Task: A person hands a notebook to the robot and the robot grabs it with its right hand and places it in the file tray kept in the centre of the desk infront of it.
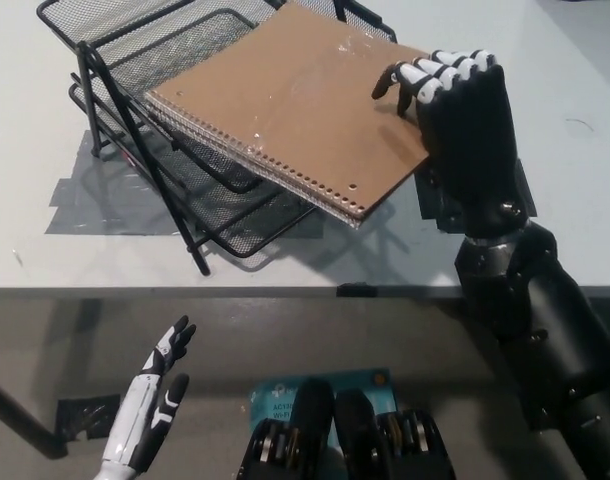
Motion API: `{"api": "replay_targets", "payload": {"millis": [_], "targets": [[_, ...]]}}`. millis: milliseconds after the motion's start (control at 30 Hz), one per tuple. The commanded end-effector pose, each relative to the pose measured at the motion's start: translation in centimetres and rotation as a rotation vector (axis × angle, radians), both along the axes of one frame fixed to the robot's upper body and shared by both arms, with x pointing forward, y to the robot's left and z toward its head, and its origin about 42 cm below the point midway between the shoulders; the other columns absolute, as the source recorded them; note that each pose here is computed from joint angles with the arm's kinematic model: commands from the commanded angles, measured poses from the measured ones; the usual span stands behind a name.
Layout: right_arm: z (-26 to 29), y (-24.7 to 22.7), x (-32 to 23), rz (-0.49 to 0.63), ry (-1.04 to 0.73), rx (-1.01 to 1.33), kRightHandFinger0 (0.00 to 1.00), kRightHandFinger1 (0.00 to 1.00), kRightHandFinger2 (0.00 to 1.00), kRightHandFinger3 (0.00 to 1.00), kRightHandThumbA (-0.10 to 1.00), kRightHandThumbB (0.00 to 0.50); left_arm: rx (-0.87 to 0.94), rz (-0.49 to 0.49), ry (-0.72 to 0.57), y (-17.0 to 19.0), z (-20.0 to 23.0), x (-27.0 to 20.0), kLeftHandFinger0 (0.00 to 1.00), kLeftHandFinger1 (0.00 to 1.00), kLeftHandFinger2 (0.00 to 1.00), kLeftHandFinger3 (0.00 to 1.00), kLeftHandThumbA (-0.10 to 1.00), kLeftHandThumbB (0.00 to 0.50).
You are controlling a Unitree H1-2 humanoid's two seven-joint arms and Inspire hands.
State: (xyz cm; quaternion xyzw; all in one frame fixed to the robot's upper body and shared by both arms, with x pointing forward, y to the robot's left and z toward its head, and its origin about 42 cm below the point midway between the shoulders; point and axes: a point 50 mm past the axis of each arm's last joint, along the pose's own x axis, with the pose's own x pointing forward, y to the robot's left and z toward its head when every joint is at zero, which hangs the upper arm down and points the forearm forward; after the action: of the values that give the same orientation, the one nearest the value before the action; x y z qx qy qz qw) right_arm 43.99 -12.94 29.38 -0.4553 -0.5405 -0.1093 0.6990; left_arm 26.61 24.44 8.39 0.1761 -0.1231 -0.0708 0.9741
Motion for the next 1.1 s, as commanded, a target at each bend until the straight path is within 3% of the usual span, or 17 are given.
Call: {"api": "replay_targets", "payload": {"millis": [0,67,167,233,433,533,600,667,867,1000,1067], "targets": [[5.2,2.4,0.5,0.034,-0.196,0.112,0.0,0.0,0.0,0.07,0.6,0.0,-0.006,-0.015,-0.048,0.1,1.0,-0.1,1.0,1.0,1.0,1.0,1.0,0.341],[5.4,2.8,1.2,0.035,-0.174,0.127,0.0,0.0,0.02,0.13,0.62,0.0,-0.007,-0.015,-0.053,0.1,1.1,0.0,1.0,1.0,1.0,1.0,1.0,0.331],[5.6,3.3,2.1,0.019,-0.17,0.141,0.0,0.0,0.02,0.01,0.62,0.0,-0.012,-0.02,-0.063,0.1,1.1,0.0,1.0,1.0,1.0,1.0,1.0,0.303],[5.6,3.5,2.5,0.005,-0.161,0.146,0.0,0.0,0.03,0.01,0.67,0.0,-0.01,-0.021,-0.067,0.1,1.1,0.0,1.0,1.0,1.0,1.0,1.0,0.301],[5.0,4.2,3.8,-0.004,-0.098,0.167,0.0,0.0,0.11,0.0,0.78,0.0,-0.007,-0.013,-0.046,0.0,1.1,-0.2,1.0,1.0,1.0,1.0,1.0,0.344],[4.6,4.6,4.5,-0.02,-0.086,0.15,0.0,0.0,0.09,0.0,0.71,0.0,-0.007,-0.01,-0.051,-0.1,1.1,-0.1,1.0,1.0,1.0,1.0,1.0,0.341],[4.2,4.7,4.9,-0.023,-0.078,0.142,0.0,0.0,0.09,0.07,0.7,0.0,0.009,-0.012,-0.055,-0.1,1.2,-0.1,1.0,1.0,1.0,1.0,1.0,0.336],[3.7,4.8,5.5,-0.029,-0.068,0.141,0.0,0.0,0.08,0.03,0.65,0.0,0.016,-0.016,-0.06,-0.1,1.2,-0.1,1.0,1.0,1.0,1.0,1.0,0.334],[2.8,5.0,6.8,-0.063,-0.025,0.133,0.0,0.0,0.07,0.0,0.68,0.0,0.002,-0.024,-0.069,0.0,1.0,-0.1,1.0,1.0,1.0,1.0,1.0,0.324],[2.9,5.1,7.5,-0.072,-0.03,0.131,0.0,0.0,0.09,0.06,0.68,0.0,0.004,-0.018,-0.063,-0.2,1.0,-0.2,1.0,1.0,1.0,1.0,1.0,0.327],[3.4,5.3,7.7,-0.067,-0.043,0.144,0.0,0.0,0.12,0.02,0.69,0.0,0.004,-0.021,-0.067,-0.2,1.1,-0.2,1.0,1.0,1.0,1.0,1.0,0.327]]}}
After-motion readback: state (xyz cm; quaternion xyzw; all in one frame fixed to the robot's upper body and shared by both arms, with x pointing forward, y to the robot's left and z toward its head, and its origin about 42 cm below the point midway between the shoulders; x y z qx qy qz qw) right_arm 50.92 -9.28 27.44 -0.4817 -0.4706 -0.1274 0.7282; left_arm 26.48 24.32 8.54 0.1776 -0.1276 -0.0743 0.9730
